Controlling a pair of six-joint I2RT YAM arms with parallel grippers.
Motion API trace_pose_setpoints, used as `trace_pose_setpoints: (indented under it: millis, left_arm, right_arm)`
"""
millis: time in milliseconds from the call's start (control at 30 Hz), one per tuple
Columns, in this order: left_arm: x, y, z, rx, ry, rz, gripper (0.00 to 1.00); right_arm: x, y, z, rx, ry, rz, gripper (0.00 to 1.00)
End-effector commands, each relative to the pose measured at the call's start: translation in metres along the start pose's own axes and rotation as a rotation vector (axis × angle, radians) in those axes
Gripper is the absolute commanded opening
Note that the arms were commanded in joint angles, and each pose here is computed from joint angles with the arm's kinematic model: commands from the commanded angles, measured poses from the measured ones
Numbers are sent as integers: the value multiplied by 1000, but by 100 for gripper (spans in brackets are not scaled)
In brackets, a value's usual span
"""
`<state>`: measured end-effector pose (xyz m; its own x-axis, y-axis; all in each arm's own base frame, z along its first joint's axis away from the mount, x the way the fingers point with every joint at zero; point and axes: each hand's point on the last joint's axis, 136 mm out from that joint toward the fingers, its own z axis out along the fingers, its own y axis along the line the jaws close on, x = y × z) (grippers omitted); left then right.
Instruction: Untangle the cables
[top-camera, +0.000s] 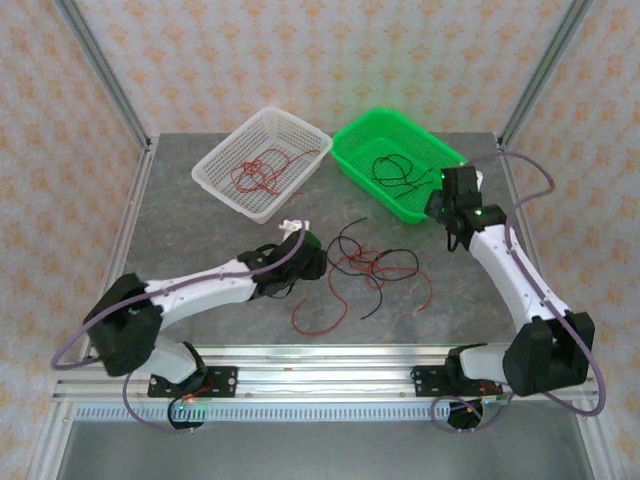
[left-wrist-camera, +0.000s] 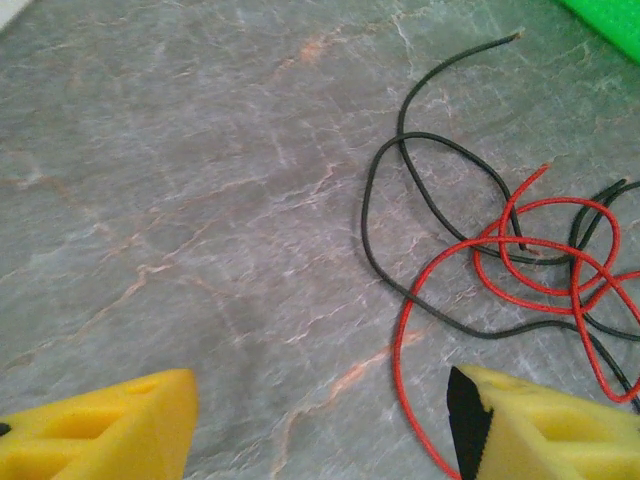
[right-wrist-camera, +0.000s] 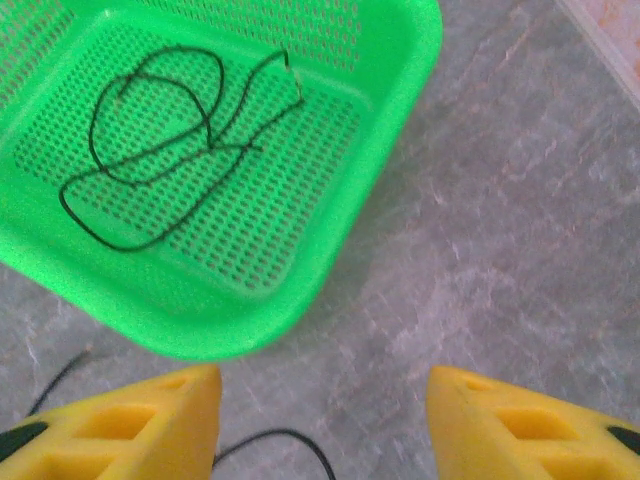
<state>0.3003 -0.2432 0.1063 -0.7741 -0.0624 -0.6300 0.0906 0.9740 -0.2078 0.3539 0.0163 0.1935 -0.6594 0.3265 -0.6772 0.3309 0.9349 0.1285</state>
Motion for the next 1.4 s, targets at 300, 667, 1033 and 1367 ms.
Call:
trace_pose_setpoints:
  millis: [300, 667, 1033, 1367]
  left_arm:
    - [6, -9, 73, -175, 191, 244, 61]
    - [8, 6, 116, -276, 244, 330, 52]
    - [16, 14, 132, -307, 259, 343, 26]
    - [-6, 11, 118, -322, 188, 327, 10]
  right_arm:
    - [41, -7, 0, -56, 41, 14, 52]
    - [47, -7, 3, -66, 46, 23, 50]
    - [48, -7, 4, -66, 51, 18, 48]
    - [49, -7, 0, -76, 47, 26, 47]
